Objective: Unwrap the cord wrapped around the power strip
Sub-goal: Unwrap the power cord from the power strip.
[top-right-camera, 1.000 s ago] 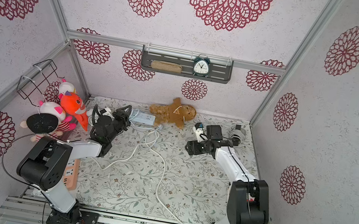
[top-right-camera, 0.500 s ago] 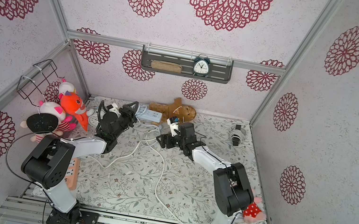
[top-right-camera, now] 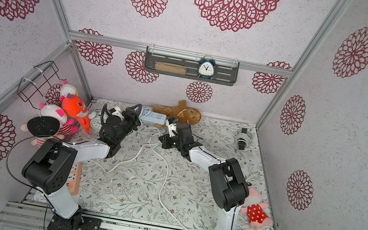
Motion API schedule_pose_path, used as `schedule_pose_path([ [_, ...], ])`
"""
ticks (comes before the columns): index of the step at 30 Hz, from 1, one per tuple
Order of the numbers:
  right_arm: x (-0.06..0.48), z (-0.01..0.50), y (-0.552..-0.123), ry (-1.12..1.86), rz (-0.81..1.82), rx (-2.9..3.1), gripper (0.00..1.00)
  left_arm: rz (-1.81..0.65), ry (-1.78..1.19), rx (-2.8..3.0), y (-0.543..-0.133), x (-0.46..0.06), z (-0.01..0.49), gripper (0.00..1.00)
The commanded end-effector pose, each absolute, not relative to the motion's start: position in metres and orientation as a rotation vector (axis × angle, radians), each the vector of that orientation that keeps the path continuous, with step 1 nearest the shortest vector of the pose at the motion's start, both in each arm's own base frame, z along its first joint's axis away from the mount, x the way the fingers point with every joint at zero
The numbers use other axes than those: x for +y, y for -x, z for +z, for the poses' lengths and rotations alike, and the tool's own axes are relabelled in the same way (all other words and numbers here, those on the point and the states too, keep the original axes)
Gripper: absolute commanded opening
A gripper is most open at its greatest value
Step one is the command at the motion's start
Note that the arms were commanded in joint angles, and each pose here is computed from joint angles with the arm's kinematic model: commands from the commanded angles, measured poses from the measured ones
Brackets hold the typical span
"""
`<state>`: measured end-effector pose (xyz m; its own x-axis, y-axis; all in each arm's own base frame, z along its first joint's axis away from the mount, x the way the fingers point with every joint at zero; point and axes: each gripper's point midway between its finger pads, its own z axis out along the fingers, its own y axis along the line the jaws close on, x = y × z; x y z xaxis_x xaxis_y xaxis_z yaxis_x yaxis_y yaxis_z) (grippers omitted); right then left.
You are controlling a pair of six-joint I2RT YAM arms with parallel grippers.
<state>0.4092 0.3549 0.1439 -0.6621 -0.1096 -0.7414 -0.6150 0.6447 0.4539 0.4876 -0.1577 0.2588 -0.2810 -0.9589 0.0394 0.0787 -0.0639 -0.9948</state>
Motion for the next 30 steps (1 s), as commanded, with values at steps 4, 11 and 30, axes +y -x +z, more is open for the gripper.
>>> schedule_pose_path([
  [4,0.351,0.188,-0.356,0.705,0.984,2.235,0.00,-1.547,1.049,1.187,-0.482,-0.145,0.285,0.00],
  [11,0.330,0.200,-0.316,0.799,0.935,2.336,0.00,-1.552,1.069,1.167,-0.485,-0.142,0.285,0.00],
  [30,0.375,0.132,-0.426,0.278,0.942,2.251,0.63,-1.572,1.055,1.114,-0.474,-0.140,0.306,0.00],
])
